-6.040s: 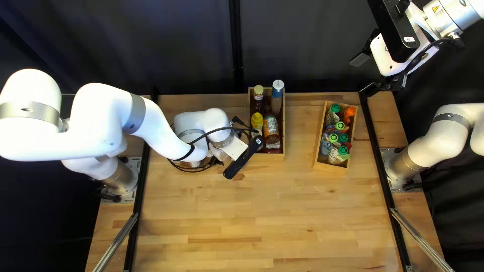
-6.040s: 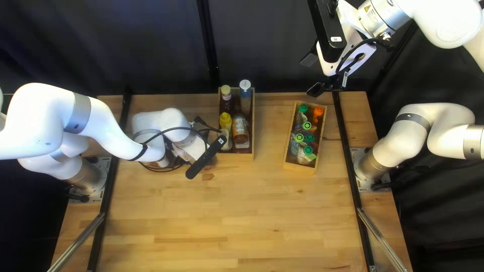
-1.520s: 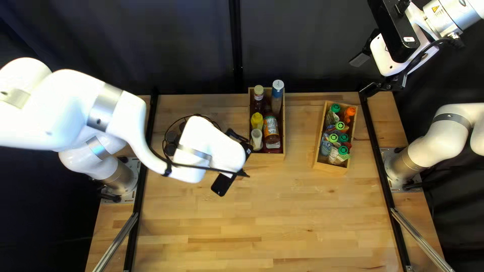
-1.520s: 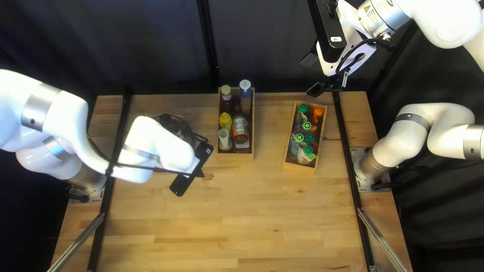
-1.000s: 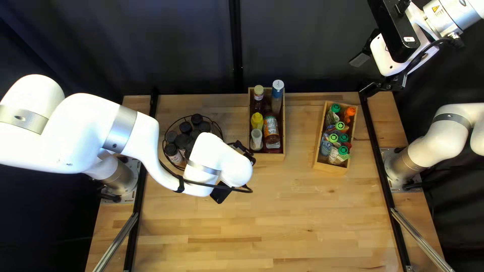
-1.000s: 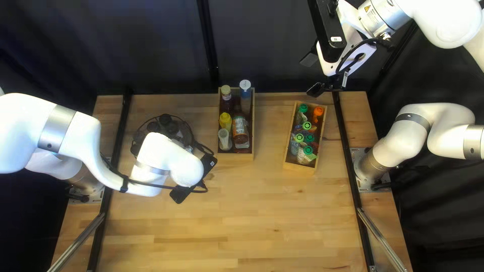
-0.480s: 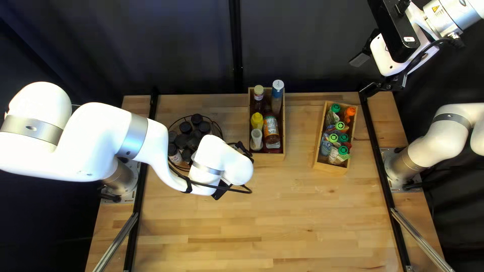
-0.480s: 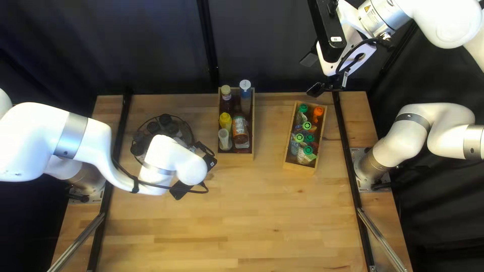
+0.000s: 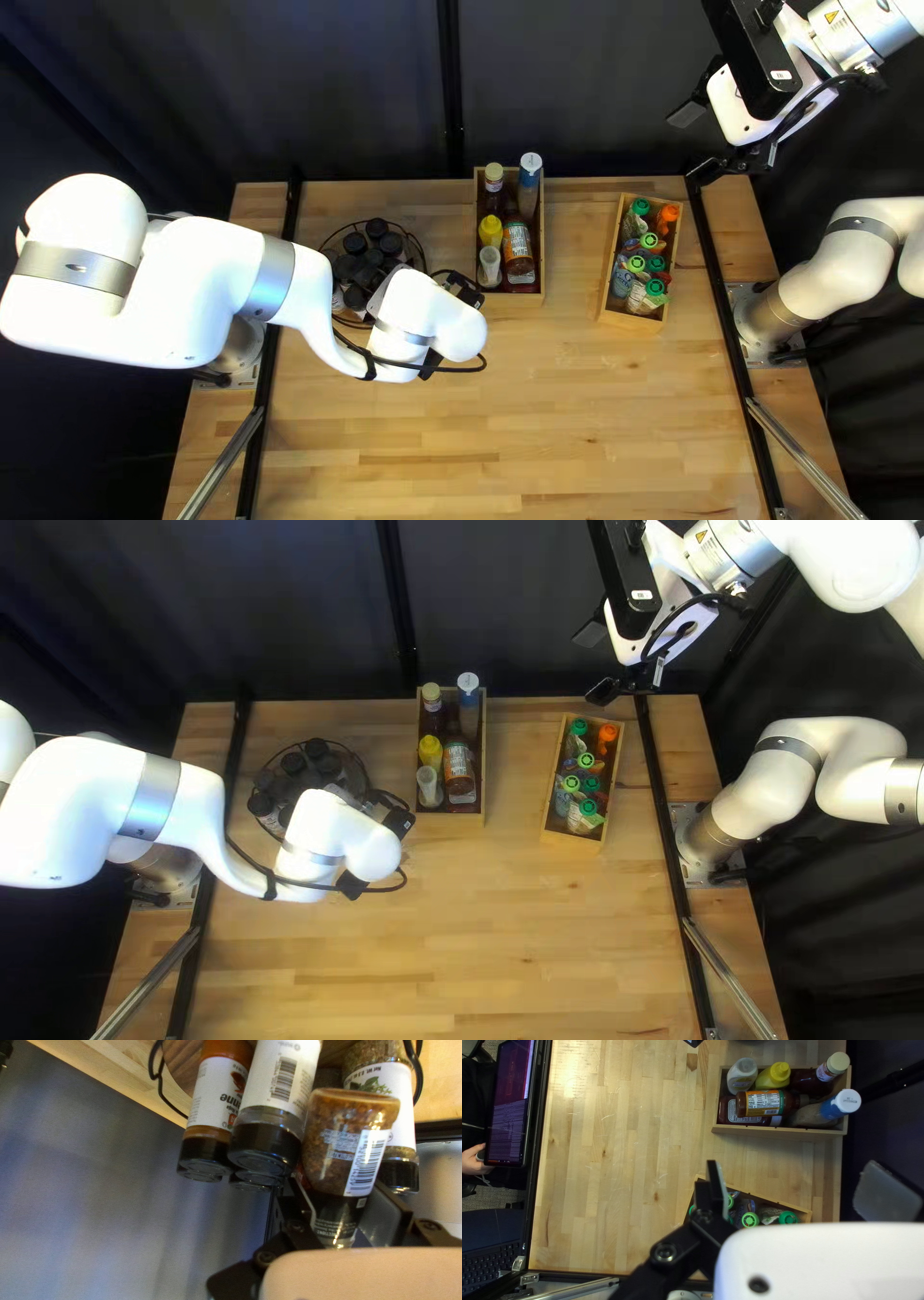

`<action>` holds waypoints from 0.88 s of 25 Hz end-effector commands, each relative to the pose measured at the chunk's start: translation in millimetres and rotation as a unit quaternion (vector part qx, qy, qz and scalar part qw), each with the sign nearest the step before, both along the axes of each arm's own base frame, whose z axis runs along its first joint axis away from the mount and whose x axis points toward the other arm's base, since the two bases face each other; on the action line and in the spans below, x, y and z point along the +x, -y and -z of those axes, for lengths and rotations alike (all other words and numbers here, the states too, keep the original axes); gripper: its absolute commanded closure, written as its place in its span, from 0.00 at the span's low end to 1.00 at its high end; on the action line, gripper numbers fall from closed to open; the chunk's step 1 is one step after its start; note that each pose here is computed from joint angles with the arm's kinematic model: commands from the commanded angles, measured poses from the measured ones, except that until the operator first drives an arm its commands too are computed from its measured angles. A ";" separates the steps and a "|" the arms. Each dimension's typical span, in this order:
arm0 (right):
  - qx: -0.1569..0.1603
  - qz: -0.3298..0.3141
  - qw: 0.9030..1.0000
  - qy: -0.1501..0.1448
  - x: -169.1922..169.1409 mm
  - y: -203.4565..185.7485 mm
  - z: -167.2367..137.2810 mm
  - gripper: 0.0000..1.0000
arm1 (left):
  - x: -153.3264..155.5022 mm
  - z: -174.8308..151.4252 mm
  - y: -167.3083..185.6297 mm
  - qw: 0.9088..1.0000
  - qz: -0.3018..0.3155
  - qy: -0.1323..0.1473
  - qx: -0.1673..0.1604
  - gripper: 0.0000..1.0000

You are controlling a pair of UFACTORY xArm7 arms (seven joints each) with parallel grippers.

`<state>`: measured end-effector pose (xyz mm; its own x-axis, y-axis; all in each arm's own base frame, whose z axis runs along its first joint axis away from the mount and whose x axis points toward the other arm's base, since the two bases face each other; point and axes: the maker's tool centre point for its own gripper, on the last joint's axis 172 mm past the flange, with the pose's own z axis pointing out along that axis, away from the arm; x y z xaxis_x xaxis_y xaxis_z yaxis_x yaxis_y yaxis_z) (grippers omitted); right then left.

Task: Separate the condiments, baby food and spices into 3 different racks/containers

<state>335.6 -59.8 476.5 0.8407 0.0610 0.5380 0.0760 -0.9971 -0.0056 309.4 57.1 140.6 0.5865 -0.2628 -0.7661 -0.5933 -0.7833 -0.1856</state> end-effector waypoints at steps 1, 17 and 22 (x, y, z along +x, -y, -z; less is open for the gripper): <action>0.000 0.000 1.000 0.000 0.0 0.0 0.0 0.00 | 4.0 1.5 4.9 1.000 0.000 -0.002 -0.002 0.00; 0.000 0.000 1.000 0.000 0.0 0.0 0.0 0.00 | 54.6 -41.0 42.3 0.975 0.002 0.120 -0.187 0.00; 0.000 0.000 1.000 0.000 0.0 0.0 0.0 0.00 | 78.9 -54.4 57.3 0.941 -0.032 0.223 -0.251 0.00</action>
<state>335.6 -59.8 476.5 0.8407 0.0611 0.5380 0.0760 -0.9971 -0.0056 379.2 6.6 191.0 0.7999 -0.5014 -0.3298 -0.5358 -0.8442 -0.0162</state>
